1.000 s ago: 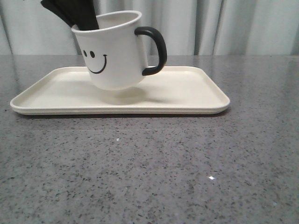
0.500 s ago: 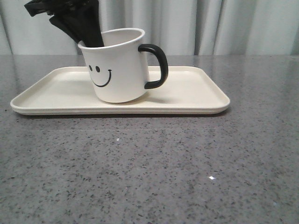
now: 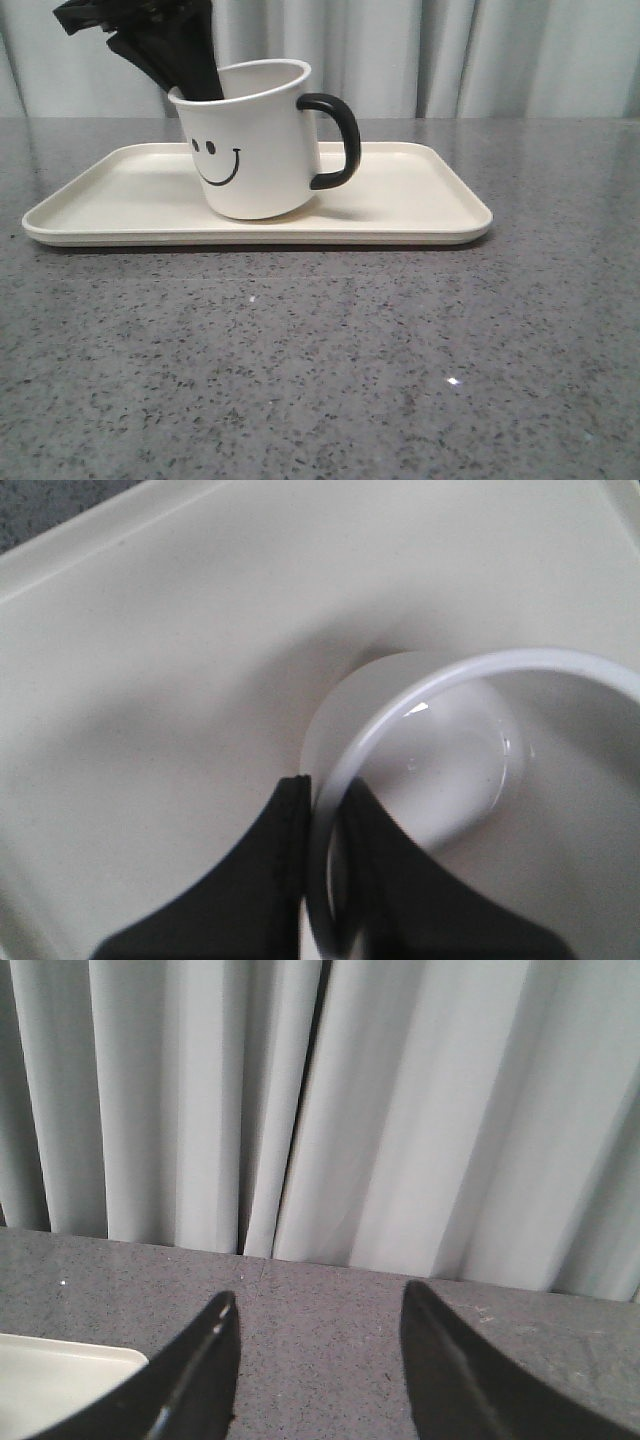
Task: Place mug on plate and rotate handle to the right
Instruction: 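Open the left gripper and lift it out of the mug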
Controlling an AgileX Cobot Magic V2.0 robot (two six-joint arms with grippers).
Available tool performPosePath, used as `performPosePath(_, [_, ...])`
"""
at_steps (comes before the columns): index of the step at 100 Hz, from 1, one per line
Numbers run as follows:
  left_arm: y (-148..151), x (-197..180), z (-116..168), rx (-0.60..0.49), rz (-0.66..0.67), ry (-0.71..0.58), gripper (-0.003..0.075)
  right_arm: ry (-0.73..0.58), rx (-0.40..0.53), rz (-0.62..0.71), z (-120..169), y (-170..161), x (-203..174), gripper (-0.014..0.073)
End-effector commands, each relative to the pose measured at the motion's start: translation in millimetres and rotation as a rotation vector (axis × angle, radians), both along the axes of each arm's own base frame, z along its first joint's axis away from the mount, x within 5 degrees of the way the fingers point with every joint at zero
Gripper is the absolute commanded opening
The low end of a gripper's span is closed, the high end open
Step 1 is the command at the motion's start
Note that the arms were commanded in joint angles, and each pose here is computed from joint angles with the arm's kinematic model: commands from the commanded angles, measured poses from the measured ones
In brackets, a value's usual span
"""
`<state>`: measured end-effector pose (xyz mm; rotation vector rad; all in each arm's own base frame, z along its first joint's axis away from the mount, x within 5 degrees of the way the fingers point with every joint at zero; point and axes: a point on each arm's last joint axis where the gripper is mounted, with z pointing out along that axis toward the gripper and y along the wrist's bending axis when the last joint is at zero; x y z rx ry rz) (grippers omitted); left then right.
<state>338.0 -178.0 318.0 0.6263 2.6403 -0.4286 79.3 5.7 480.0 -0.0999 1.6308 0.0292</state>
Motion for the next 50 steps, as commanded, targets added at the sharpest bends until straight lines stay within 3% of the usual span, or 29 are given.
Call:
performPosePath(1, [-2.2,-5.8,29.1,-0.074,0.004,-0.093,-0.0019,-0.091,-0.013,-0.001,13.9,-0.1,0.2,0.0384])
performPosePath(23, [-1.9,-6.8,28.4,-0.069,0.000,-0.081,0.0003,-0.091,-0.013,-0.001,13.9,-0.1,0.2,0.0384])
performPosePath(50, [-1.6,-7.8,27.8,-0.063,-0.003,-0.069,0.0141,-0.090,-0.013,-0.001,13.8,-0.1,0.2,0.0384])
